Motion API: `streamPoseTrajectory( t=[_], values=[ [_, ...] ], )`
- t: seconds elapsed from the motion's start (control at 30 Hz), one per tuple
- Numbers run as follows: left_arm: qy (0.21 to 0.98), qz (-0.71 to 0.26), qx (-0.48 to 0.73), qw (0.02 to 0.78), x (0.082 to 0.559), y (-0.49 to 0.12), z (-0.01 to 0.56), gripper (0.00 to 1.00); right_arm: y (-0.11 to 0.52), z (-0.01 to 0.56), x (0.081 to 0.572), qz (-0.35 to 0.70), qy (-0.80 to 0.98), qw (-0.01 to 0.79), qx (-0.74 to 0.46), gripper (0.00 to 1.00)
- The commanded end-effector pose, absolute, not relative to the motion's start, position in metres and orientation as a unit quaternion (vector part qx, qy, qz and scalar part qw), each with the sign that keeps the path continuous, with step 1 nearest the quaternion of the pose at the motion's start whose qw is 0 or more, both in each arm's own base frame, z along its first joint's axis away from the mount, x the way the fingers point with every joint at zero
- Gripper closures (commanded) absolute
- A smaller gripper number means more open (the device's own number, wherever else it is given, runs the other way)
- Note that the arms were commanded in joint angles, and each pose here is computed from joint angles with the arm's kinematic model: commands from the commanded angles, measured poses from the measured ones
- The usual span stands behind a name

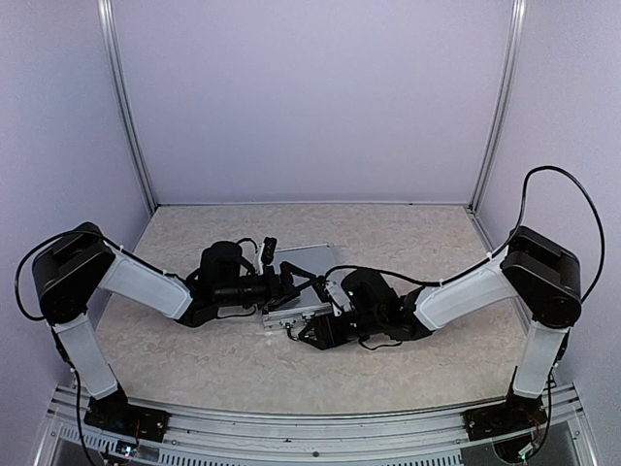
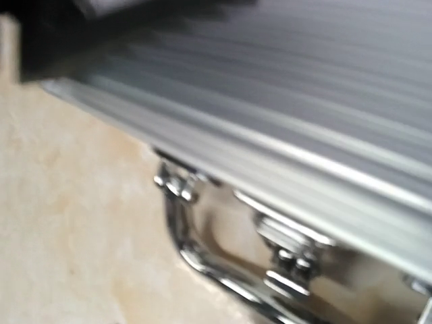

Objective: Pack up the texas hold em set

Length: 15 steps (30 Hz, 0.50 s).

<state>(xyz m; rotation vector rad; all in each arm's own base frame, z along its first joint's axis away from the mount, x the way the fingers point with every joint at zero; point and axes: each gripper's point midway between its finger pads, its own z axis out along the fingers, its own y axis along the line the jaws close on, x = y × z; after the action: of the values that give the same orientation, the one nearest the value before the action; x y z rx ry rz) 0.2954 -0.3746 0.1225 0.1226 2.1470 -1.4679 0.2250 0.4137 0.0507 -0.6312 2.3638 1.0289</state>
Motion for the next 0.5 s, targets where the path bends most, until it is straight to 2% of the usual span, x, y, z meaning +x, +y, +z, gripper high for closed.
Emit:
streamPoseTrajectory(
  t=[0.0,0.1,0.3,0.47],
  values=[
    [0.832,-0.508,0.039,0.219,0.285,-0.371,0.082,0.07,0.427,0.046,0.226,0.381,0.860,0.242,-0.239,0.44],
    [0.833,-0.507,0.038,0.218,0.284,-0.371,0.081,0.07,0.429,0.042,0.230,0.374,0.861,0.246,-0.239,0.54],
    [0.834,-0.505,0.041,0.220,0.284,-0.370,0.083,0.07,0.430,0.050,0.234,0.368,0.861,0.255,-0.241,0.81],
    [0.832,-0.507,0.042,0.222,0.287,-0.372,0.087,0.07,0.425,0.054,0.244,0.335,0.871,0.269,-0.239,0.86]
  ],
)
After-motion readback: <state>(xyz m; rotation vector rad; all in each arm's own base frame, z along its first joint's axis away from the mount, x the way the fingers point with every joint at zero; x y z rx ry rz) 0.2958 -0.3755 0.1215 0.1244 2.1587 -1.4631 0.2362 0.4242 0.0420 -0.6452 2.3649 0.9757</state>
